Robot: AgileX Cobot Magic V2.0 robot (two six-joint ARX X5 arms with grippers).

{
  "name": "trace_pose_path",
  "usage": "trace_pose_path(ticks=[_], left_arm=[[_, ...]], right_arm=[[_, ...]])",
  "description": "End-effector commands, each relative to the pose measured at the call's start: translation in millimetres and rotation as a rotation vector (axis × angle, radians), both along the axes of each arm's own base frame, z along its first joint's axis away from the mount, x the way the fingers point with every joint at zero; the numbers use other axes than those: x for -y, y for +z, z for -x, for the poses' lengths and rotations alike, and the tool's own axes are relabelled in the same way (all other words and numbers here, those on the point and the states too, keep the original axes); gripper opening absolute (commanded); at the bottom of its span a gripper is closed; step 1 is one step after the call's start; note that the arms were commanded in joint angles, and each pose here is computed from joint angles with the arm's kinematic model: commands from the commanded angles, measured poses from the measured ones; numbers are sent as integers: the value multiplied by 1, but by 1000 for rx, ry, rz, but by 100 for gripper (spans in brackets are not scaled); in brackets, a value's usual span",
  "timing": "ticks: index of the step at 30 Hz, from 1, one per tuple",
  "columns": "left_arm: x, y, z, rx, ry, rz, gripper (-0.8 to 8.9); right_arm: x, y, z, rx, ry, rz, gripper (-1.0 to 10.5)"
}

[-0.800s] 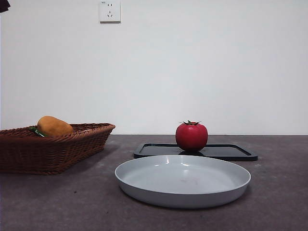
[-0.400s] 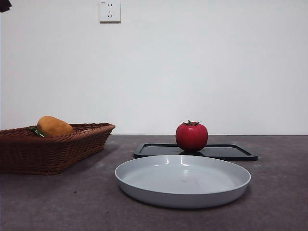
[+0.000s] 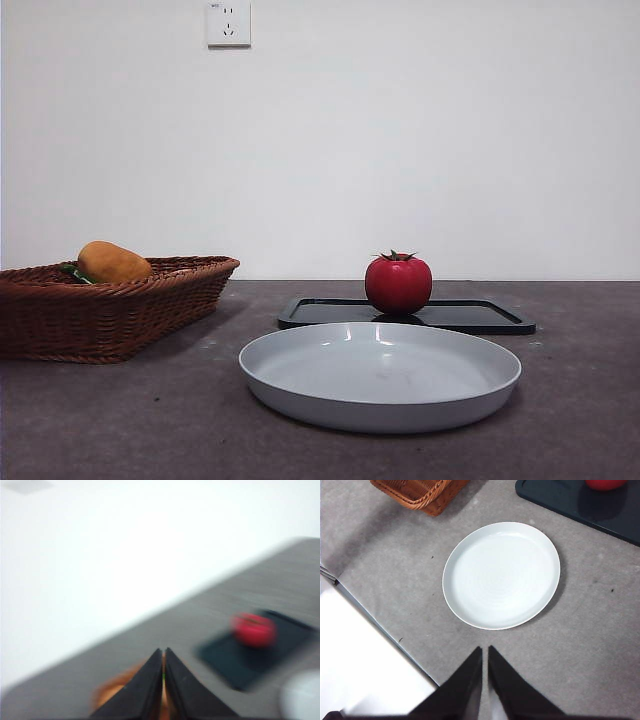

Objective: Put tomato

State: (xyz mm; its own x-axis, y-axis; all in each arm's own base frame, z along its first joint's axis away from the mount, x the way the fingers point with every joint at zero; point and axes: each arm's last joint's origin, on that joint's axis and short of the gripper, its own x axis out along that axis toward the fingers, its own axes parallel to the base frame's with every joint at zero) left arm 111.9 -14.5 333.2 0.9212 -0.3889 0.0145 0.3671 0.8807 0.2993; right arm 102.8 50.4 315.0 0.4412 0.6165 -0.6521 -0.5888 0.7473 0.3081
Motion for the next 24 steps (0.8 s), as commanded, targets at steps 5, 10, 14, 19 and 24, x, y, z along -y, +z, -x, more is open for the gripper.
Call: trace_pose_path(ticks=[5, 10, 14, 19, 24], left_arm=[[-13, -67, 9, -7, 288, 34, 7], [-17, -111, 13, -58, 381, 68, 7], [-18, -136, 15, -92, 401, 101, 7], [-18, -154, 16, -125, 403, 97, 7], [-18, -170, 16, -151, 404, 93, 7]], right_arm=[[-1, 4, -2, 26, 5, -12, 7], [-2, 4, -2, 34, 5, -15, 6], [-2, 4, -2, 34, 5, -15, 6], [-2, 4, -2, 34, 5, -15, 7], [-2, 4, -2, 34, 5, -15, 6]])
